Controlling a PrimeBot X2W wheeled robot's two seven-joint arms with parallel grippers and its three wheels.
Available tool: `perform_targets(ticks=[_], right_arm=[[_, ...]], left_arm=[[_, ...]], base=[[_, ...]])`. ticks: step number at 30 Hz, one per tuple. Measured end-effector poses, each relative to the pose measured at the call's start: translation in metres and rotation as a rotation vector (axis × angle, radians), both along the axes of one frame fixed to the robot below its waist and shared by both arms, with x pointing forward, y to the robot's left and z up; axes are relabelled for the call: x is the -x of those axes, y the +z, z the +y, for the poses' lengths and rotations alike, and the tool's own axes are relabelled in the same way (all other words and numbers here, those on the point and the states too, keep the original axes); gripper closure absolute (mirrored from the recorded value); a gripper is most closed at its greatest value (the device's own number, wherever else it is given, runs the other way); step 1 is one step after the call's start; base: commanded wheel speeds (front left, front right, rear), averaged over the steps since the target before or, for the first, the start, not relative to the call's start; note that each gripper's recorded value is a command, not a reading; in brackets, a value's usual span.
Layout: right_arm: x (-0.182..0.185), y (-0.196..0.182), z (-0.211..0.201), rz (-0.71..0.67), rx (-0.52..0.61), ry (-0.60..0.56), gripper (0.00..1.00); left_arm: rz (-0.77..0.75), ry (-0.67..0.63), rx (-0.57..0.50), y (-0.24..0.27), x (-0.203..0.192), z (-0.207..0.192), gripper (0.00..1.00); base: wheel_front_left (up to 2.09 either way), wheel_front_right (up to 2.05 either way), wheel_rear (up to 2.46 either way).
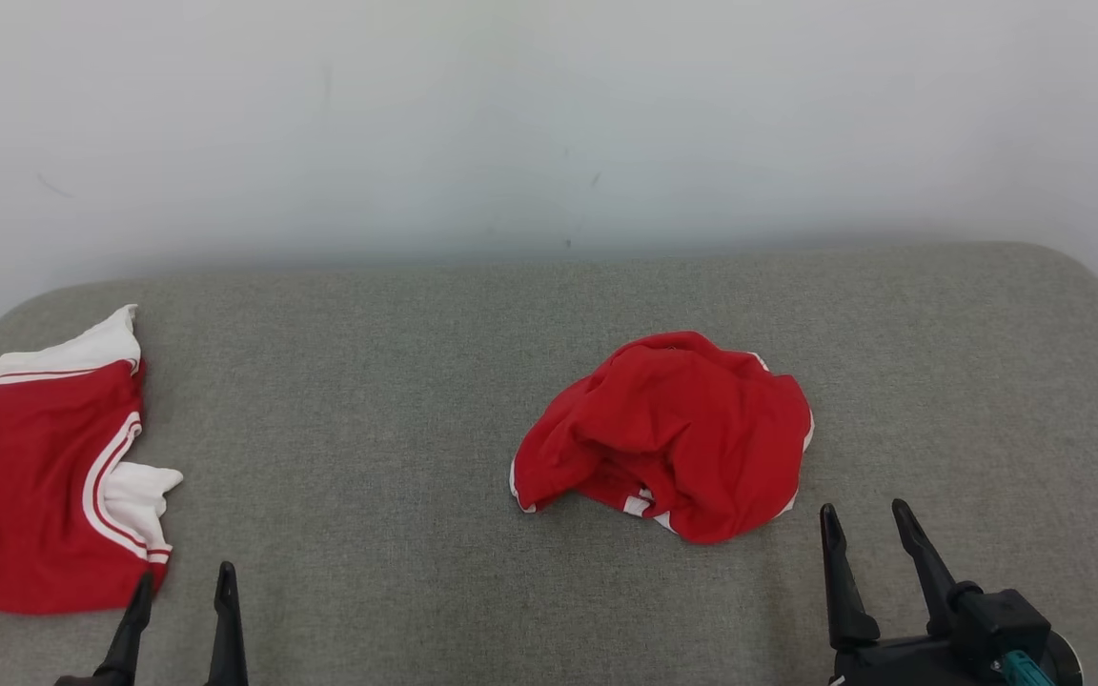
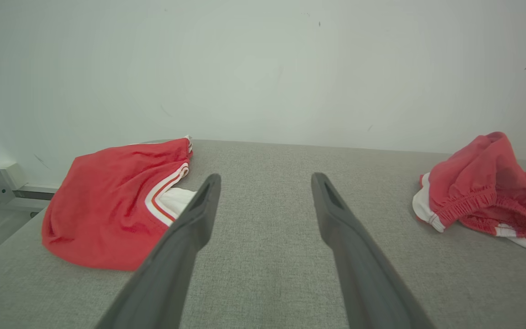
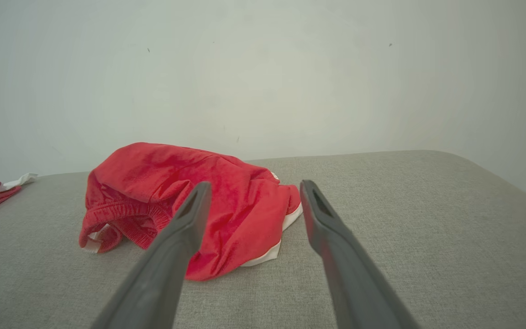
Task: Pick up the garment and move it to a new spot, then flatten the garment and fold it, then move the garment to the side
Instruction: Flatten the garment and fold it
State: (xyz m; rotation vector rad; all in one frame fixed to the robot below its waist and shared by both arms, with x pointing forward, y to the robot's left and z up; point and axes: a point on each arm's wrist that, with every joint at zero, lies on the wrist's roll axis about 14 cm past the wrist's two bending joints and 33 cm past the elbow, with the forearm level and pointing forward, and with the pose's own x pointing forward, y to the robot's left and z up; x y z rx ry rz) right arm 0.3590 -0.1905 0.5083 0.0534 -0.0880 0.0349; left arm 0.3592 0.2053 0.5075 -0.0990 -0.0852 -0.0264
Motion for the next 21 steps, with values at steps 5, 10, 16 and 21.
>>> perform_targets(ticks=[5,10,16,21], right_arm=[[0.000,-0.002,0.000,0.005,0.000,-0.001,0.00],[0.000,-0.002,-0.006,0.007,0.000,-0.020,0.00],[0.003,-0.006,-0.021,0.019,-0.008,-0.064,0.00],[-0.001,-0.007,-0.033,0.023,-0.026,-0.103,0.00]], left_arm=[[-0.013,-0.008,-0.003,0.004,-0.005,-0.003,0.00],[-0.080,-0.134,-0.008,0.027,-0.029,-0.047,0.00],[-0.124,-0.336,0.010,0.044,-0.051,-0.118,0.00],[-0.093,-0.509,0.015,0.035,-0.060,-0.177,0.00]], base=[[0.00,0.00,0.00],[0.00,0.00,0.00],[0.00,0.00,0.00],[0.00,0.00,0.00]])
